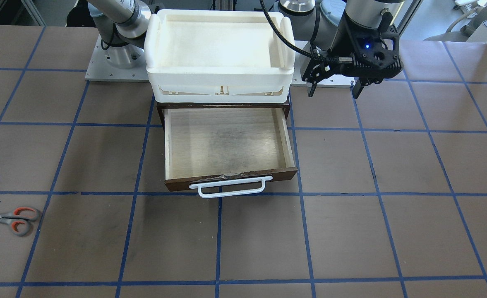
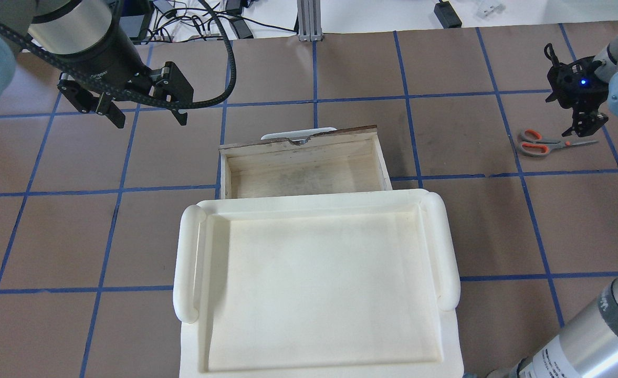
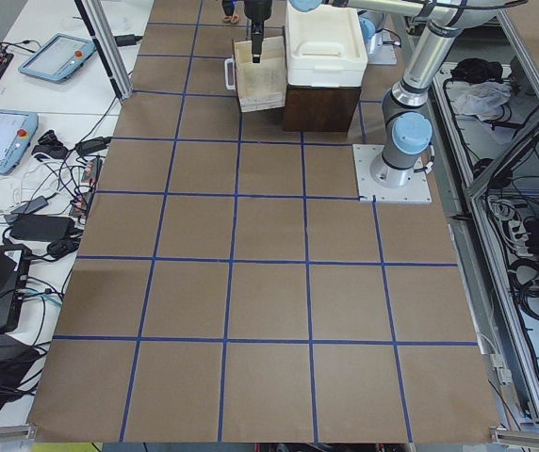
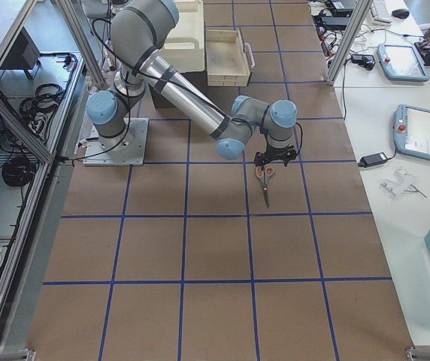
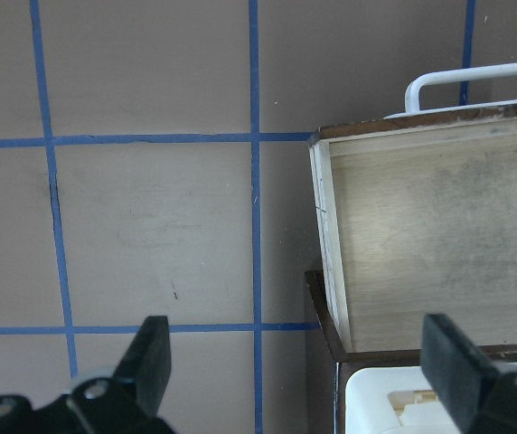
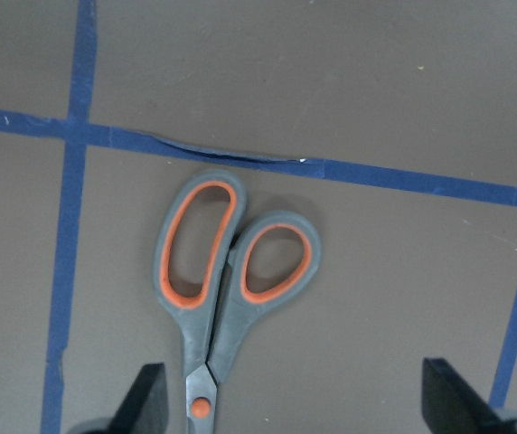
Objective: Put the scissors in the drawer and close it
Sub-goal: 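Move the right gripper over the grey-and-orange scissors, then lower the right gripper and close it on the scissors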
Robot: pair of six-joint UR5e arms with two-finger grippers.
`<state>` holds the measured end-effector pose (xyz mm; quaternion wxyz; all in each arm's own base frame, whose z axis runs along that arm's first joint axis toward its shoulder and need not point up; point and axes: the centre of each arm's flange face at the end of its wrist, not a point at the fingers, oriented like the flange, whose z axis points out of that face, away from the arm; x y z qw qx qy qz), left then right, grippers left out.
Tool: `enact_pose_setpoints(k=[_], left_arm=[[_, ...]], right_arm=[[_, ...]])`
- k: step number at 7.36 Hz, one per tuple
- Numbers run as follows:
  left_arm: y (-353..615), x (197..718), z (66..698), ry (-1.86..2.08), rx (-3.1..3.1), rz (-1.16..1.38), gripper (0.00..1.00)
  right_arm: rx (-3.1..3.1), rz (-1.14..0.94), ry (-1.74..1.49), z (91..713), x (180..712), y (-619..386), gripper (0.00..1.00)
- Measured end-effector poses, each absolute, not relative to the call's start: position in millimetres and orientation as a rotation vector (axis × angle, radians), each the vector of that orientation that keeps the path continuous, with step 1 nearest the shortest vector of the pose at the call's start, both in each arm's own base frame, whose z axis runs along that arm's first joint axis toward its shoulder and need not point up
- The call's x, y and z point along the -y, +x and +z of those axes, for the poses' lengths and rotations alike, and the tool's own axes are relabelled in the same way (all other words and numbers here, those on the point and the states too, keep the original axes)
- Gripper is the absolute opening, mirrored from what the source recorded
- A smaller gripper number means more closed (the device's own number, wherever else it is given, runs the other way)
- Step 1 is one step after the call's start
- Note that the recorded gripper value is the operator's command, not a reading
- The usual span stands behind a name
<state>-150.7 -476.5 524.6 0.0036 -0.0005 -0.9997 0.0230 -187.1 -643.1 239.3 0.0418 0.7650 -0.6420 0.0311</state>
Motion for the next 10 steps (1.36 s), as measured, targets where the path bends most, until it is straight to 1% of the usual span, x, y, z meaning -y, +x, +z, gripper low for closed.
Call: enact_pose_setpoints(k=[7, 8, 9, 10], left_arm=[[-151, 477, 524, -0.001, 3.135, 0.072, 1.00], [-151, 477, 525, -0.001, 3.135, 0.072, 1.00], [-151, 477, 525, -0.001, 3.135, 0.072, 1.00], [-151, 477, 525, -0.001, 3.135, 0.072, 1.00]], right_arm=[[1.970, 0.039, 2.382, 188, 642, -212, 1.00], [1.975, 0.035, 2.387, 184, 641, -213, 0.96], [1.979, 0.034, 2.392, 181, 641, -213, 0.85], [1.983, 0.033, 2.396, 178, 641, -213, 0.78]])
